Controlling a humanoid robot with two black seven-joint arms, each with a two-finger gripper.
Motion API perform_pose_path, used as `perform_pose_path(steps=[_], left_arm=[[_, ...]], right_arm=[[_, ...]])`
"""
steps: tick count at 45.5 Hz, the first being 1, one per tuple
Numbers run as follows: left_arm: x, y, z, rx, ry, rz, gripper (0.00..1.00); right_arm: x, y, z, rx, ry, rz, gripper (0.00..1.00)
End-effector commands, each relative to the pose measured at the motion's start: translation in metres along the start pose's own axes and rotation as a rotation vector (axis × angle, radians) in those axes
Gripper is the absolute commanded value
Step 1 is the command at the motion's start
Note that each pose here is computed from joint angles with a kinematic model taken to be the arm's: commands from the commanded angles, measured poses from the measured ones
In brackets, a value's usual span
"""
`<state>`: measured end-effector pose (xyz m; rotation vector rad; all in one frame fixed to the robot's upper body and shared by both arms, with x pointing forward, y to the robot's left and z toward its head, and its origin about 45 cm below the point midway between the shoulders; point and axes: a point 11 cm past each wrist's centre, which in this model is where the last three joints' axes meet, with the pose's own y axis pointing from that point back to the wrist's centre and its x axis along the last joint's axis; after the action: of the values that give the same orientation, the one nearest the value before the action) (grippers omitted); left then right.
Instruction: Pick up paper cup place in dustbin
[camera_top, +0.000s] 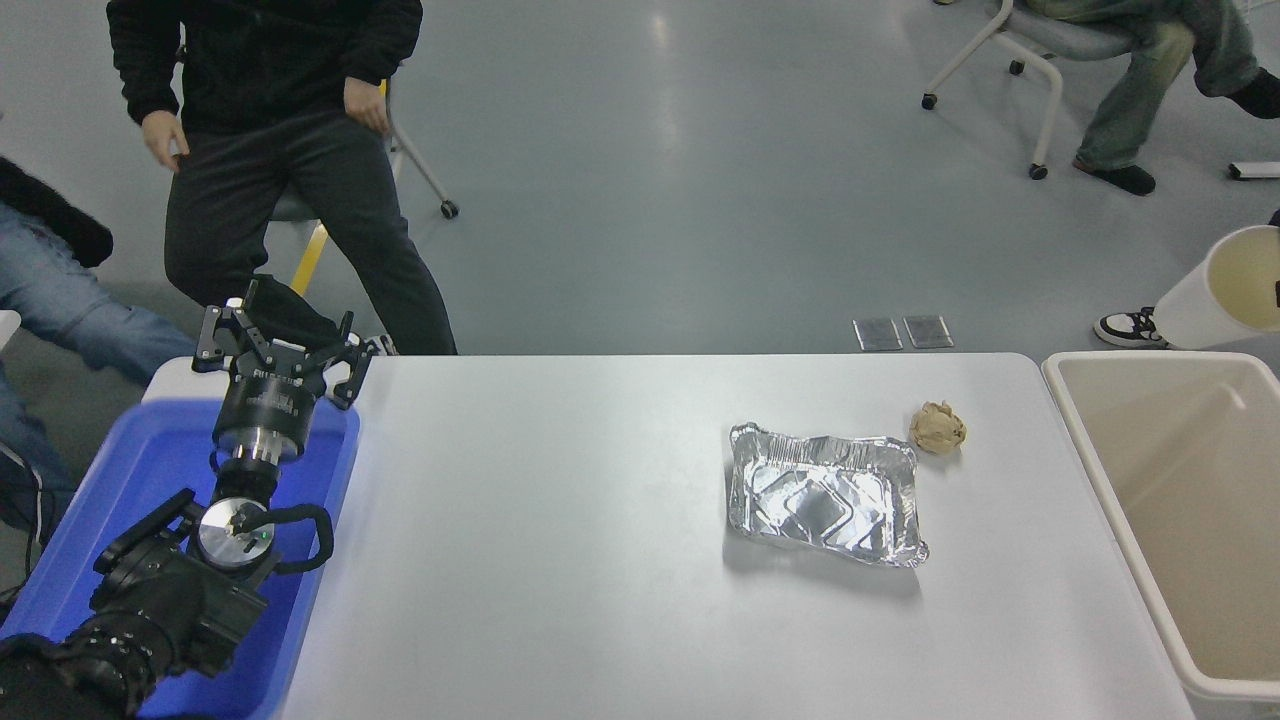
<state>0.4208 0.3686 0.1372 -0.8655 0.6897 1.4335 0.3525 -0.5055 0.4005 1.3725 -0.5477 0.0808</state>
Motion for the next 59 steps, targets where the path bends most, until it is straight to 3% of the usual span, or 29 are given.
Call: perform_pose_path(steps=[1,11,27,45,59], left_arm=[[0.000,0.000,0.000,0.000,0.000,0.001,0.99],[0.000,0.000,0.000,0.000,0.000,0.001,0.99],[0.000,0.000,0.000,0.000,0.000,-0.001,0.99],[0.000,0.000,0.000,0.000,0.000,-0.001,0.99],[0.000,0.000,0.000,0.000,0.001,-0.002,0.99]], right_arm=[[-0.028,-0.041,0.061,-0.082,-0.139,-0.061,0.00],[-0.071,-0.089,0.065,-0.056,-0.178,-0.170,0.00],[-0.101,-0.146,0.073,-0.044,-0.290,-0.014,0.00],[-0.117,-0.197,0.112,-0.192,-0.439,0.284,0.00],[-0.131,-0.236,0.094,-0.214,-0.551,0.462,0.00]])
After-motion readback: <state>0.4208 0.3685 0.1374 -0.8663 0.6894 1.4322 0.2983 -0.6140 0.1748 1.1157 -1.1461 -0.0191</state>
